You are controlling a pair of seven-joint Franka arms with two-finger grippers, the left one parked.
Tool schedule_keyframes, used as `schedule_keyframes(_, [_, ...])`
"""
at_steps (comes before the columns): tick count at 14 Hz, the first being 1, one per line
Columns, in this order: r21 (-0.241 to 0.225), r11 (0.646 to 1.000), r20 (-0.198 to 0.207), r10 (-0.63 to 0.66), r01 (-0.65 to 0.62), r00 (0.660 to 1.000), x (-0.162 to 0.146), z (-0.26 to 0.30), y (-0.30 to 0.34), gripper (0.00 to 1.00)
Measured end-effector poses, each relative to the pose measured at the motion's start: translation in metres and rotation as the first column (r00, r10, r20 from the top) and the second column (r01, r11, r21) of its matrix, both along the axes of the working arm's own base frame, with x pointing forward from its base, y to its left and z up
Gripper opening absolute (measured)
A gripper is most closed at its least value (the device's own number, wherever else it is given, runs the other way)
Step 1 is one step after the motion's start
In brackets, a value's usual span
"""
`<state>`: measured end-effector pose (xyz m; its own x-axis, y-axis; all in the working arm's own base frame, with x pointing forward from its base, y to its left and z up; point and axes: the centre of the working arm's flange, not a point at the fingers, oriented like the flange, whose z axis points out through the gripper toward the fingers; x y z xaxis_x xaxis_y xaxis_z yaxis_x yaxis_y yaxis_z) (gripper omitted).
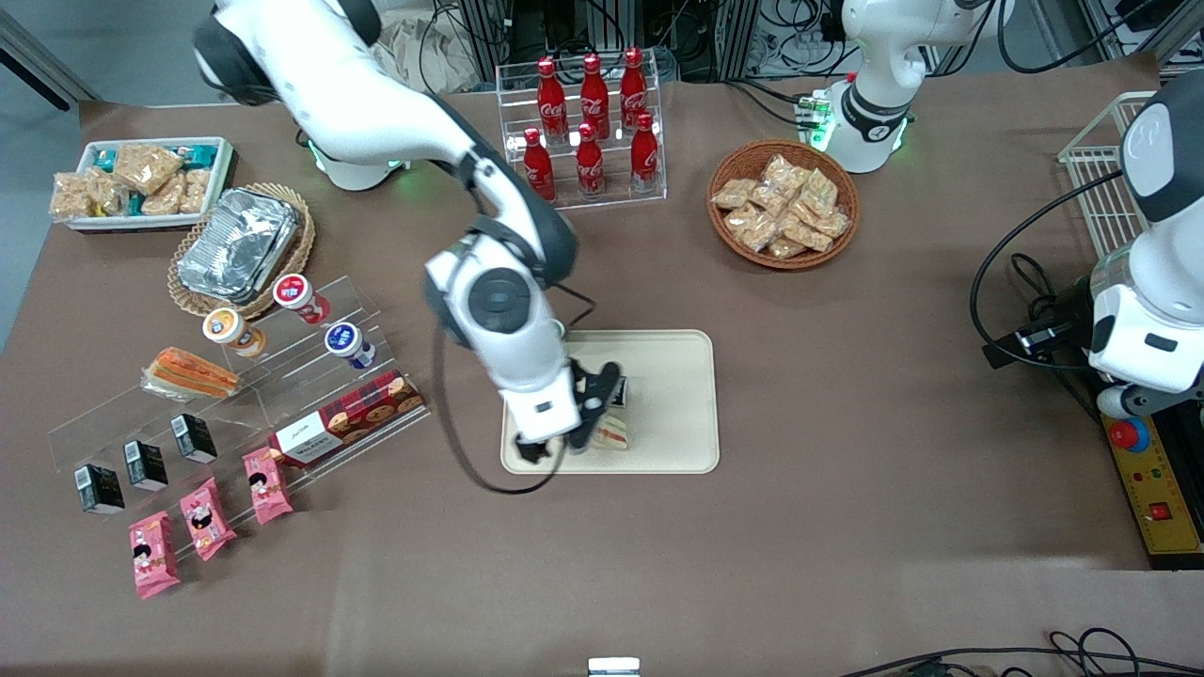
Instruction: Place sandwich on tray
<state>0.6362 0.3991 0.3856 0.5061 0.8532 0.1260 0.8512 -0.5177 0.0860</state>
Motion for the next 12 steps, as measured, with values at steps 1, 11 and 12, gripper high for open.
schedule_keyframes(1, [0.005, 0.999, 0.003, -0.039, 0.039, 0.999, 0.01, 0.027, -0.027, 0.96])
schedule_keyframes(11, [0.0, 0.917, -0.055, -0.398, 0.398, 0.916, 0.031, 0.177, -0.287, 0.97])
schedule_keyframes(12, [-0.003, 0.9, -0.062, -0.436, 0.437, 0.898, 0.026, 0.191, -0.317, 0.97])
